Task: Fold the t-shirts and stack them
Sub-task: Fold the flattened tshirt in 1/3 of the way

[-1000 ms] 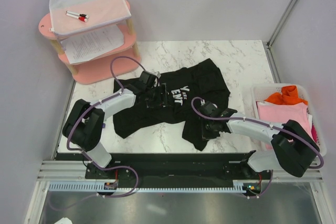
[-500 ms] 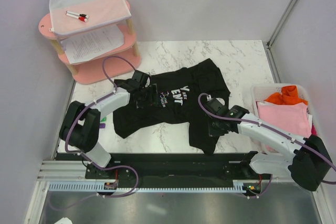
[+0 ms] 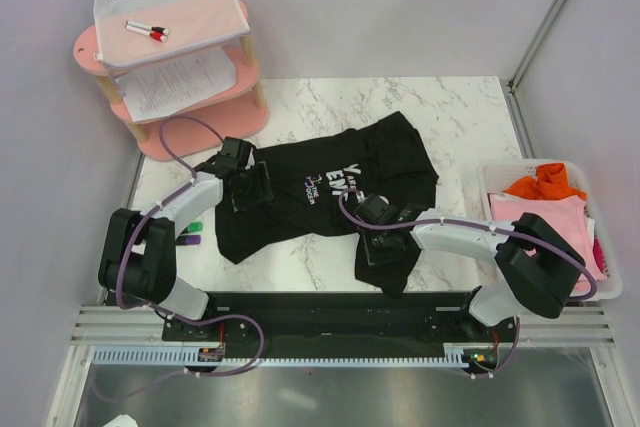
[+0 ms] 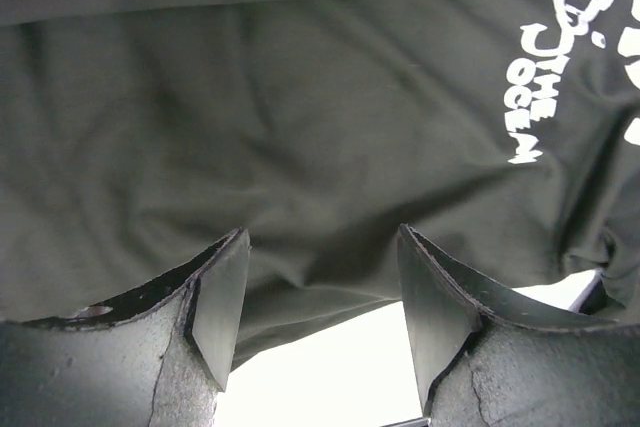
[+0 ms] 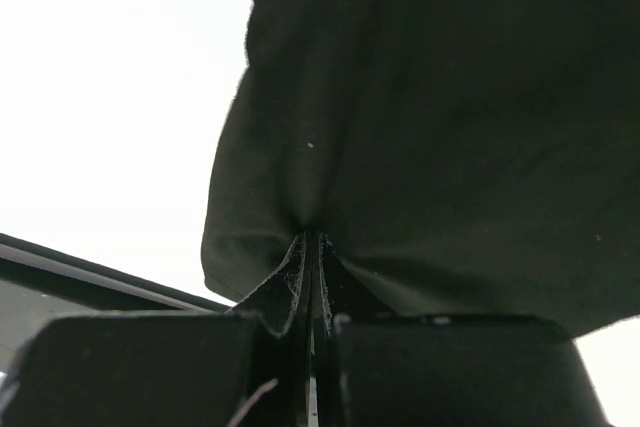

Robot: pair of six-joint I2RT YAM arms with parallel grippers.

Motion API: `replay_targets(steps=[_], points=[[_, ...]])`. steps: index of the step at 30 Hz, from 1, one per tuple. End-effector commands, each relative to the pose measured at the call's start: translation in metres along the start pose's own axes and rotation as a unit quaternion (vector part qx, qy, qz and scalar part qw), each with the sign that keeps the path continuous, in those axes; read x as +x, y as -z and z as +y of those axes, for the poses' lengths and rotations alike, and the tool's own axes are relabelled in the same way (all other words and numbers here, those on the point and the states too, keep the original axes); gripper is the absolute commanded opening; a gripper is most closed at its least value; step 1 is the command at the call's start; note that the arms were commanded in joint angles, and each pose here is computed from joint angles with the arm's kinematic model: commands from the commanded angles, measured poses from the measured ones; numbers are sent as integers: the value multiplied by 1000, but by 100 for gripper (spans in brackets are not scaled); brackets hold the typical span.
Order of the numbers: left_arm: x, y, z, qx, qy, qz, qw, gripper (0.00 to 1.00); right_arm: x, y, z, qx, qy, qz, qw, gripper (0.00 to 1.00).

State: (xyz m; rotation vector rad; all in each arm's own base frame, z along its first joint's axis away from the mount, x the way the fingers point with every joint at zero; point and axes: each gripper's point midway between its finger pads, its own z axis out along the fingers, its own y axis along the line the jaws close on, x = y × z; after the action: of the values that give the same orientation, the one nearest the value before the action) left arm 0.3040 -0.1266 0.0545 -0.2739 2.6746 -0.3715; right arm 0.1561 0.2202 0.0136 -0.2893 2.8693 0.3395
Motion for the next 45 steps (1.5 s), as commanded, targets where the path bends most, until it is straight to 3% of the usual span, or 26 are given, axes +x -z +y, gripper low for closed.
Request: replay_targets(steps=[1,7,16,27,34,37,38,41,45], points=[[-2,5,15,-15,4,-8,1000,67,5,-10,4,8,16,17,1000,0],[6,-1,27,-33,26,13,999,65,42,-8,-41,123,31,78,989,0],[18,-4,38,-61,39,30,997,62,64,17,-75,191,40,104,975,0],[29,0,50,-85,53,42,994,62,55,38,-74,214,69,103,969,0],[27,22,45,-75,56,24,995,59,18,48,-37,146,66,26,987,5],[31,31,46,-72,57,23,996,54,-7,53,-16,111,67,-20,991,7],[39,31,48,-73,58,32,995,45,-14,55,-12,106,73,-33,991,7],[56,32,48,-64,68,47,995,2,-48,56,2,104,85,-81,988,11],[81,30,50,-80,74,53,993,2,-98,50,34,88,100,-123,983,11]])
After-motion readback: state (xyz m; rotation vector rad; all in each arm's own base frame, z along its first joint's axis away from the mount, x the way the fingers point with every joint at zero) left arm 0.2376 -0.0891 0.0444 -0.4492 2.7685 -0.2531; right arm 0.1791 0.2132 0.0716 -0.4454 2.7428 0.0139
